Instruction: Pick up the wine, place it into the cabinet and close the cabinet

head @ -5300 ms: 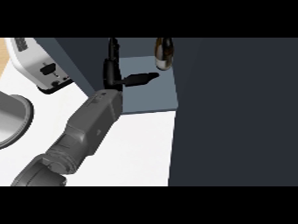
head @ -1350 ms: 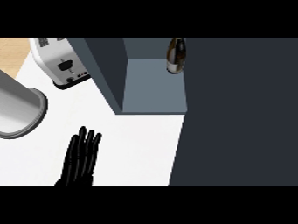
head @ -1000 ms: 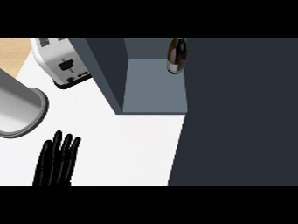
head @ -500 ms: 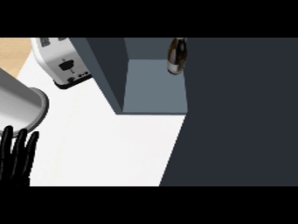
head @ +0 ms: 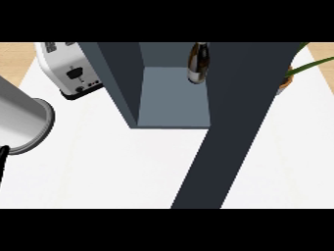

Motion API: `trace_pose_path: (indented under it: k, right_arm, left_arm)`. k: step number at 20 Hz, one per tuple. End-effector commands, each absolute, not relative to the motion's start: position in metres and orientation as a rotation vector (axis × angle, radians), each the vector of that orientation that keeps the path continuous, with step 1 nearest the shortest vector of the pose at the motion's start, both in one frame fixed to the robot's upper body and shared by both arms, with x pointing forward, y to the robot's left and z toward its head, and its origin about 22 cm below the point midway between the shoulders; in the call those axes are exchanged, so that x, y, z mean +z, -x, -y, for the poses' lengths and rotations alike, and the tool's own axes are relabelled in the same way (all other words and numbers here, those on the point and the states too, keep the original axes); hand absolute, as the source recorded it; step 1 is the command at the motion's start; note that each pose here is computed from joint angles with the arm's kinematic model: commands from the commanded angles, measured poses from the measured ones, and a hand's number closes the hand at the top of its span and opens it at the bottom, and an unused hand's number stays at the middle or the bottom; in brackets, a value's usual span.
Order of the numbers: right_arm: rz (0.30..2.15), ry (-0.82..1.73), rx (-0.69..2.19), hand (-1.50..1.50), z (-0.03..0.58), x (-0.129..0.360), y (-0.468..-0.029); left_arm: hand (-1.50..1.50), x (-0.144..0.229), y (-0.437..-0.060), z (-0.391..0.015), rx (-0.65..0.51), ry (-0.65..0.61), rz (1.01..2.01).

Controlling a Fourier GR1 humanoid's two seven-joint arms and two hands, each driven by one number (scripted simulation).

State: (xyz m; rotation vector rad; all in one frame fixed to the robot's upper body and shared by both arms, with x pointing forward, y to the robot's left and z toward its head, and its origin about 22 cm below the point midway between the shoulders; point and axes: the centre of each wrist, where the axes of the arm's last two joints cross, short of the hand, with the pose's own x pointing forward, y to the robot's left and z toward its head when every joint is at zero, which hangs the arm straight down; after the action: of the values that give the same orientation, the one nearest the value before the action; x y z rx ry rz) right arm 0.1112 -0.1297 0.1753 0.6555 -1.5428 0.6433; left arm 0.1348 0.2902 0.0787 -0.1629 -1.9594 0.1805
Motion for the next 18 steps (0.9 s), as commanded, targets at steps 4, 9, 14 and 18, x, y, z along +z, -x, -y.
trace_pose_path:
  k: [4, 9, 14, 18]
  right_arm:
    - [1.621, -0.759, 0.657, 1.5, 0.102, 0.184, -0.088]
    - [1.669, -0.723, 0.664, 1.5, 0.085, 0.186, -0.082]
    - [1.731, -0.627, 0.642, 1.5, 0.069, 0.193, -0.106]
    - [1.771, -0.597, 0.648, 1.5, 0.059, 0.195, -0.109]
  left_arm:
    - [-1.5, 0.091, -0.142, -0.317, 0.177, 0.175, 1.944]
    - [-1.5, 0.084, -0.145, -0.331, 0.169, 0.177, 1.941]
    - [-1.5, 0.083, -0.145, -0.318, 0.177, 0.247, 1.931]
    - [-1.5, 0.078, -0.151, -0.324, 0.197, 0.256, 1.928]
